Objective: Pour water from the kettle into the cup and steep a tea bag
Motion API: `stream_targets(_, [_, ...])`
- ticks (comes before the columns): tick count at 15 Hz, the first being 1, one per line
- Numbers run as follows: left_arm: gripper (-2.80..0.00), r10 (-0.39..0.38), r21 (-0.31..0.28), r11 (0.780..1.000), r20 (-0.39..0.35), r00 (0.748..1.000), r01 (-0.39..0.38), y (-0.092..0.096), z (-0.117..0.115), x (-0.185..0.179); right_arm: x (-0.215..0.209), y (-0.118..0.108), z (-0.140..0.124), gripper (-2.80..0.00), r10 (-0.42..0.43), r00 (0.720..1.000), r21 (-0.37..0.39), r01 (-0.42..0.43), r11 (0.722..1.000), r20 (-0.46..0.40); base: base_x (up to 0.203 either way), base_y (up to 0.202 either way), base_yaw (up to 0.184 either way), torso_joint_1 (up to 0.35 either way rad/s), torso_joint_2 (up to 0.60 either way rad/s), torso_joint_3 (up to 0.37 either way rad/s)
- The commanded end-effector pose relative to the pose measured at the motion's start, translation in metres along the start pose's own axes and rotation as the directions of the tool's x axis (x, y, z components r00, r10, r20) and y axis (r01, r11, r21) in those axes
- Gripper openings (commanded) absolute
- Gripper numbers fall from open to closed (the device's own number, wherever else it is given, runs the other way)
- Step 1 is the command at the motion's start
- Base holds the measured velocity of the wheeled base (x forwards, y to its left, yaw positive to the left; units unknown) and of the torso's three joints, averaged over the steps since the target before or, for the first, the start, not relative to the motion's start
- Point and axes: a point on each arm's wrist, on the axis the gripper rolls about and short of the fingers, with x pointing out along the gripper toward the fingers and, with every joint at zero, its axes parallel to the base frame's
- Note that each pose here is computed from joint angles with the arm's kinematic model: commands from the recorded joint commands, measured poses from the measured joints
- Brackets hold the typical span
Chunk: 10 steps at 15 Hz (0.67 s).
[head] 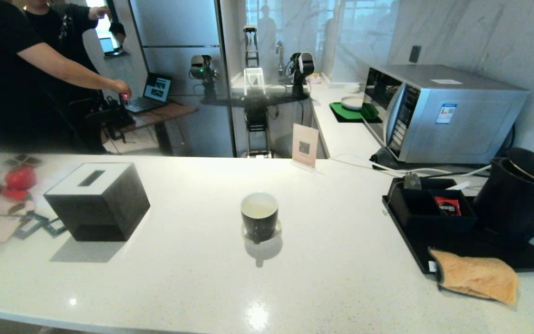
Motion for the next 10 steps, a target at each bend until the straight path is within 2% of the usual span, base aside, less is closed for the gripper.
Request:
stream_targets(1, [-2.8, -0.001, -0.001, 1.0, -0.001, 1.0, 0.001, 0.0, 0.0, 0.0, 0.028, 0.015, -0.017, -2.8, 0.019, 1.0, -0.017, -0.019, 1.0, -0.017, 0.0, 0.0, 0.0, 0.0, 0.0, 0.0])
stream_targets(5, [-2.8, -0.001, -0.001, 1.0, -0.001, 1.0, 0.001, 0.0, 0.0, 0.0, 0.057, 0.027, -0.025, -2.8, 0.039, 0.998, -0.053, -0.042, 0.998, -0.047, 0.0, 0.0, 0.0, 0.0, 0.0, 0.0])
stream_targets(10, [-2.8, -0.001, 0.0, 1.0, 0.0, 1.0, 0.001, 0.0, 0.0, 0.0, 0.082, 0.035, -0.025, -2.8, 0.048, 0.988, -0.089, -0.062, 0.994, -0.147, 0.0, 0.0, 0.0, 0.0, 0.0, 0.0])
